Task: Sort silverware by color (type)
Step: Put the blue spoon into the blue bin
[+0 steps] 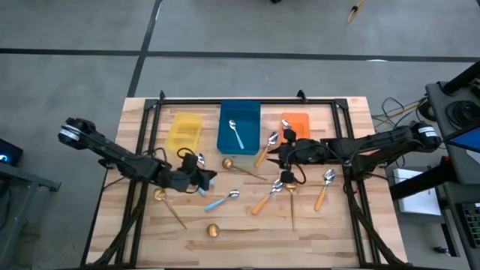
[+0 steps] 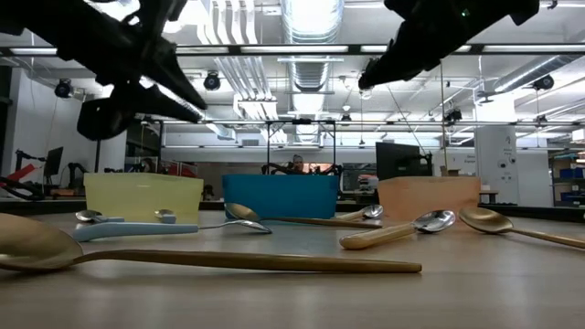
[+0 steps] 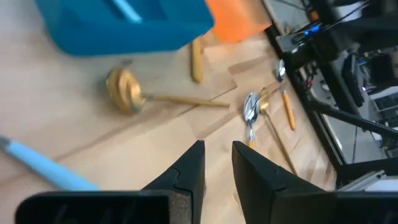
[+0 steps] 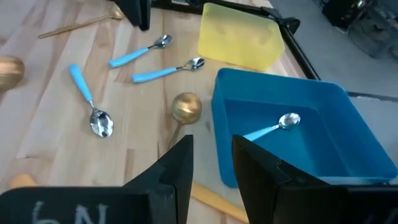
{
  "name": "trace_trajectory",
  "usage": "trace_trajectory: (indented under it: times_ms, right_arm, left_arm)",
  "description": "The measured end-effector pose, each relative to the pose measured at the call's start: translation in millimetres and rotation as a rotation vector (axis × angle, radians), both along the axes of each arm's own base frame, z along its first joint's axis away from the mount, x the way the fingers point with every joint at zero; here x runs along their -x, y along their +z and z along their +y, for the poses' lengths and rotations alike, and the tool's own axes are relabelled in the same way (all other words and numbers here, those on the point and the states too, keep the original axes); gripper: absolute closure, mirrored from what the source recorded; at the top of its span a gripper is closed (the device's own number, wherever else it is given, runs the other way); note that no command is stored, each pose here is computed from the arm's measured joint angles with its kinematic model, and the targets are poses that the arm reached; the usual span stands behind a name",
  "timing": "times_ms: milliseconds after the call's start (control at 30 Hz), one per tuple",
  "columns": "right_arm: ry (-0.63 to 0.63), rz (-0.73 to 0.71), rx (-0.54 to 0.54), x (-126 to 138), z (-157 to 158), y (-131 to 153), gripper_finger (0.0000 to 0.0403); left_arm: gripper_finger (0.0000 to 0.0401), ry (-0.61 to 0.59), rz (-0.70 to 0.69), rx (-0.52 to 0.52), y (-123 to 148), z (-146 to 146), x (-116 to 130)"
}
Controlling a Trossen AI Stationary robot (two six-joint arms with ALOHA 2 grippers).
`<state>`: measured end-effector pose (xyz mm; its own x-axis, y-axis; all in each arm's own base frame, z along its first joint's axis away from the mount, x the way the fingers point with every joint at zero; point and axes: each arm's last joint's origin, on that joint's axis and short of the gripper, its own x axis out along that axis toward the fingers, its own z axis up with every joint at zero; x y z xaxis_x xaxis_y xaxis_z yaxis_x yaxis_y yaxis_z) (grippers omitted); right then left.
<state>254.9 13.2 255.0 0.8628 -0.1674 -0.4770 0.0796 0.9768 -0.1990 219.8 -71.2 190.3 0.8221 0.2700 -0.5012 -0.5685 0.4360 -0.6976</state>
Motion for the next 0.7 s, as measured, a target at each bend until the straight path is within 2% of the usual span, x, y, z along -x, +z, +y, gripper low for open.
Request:
trace_trajectory:
  times_ms: [200, 367, 533, 700]
  right_arm:
    - [0.018, 0.003, 0.032, 3.5, -0.3, 3.1, 0.0303]
    - [0.037, 0.003, 0.066, 4.6, -0.4, 4.5, 0.0303]
    - [0.048, 0.0, 0.086, 6.7, -0.6, 6.8, 0.0303]
    - [0.057, -0.007, 0.106, 6.8, -0.7, 8.3, 0.0303]
  left_arm:
    - [0.0373, 0.014, 0.105, 0.069, -6.6, -2.2, -5.4]
    - [0.0393, 0.068, 0.303, 0.102, -4.2, -3.5, -6.6]
    - [0.04, 0.117, 0.474, 0.115, -2.0, -4.6, -10.0]
    - [0.0401, 0.145, 0.554, 0.151, -7.0, -1.1, -22.3]
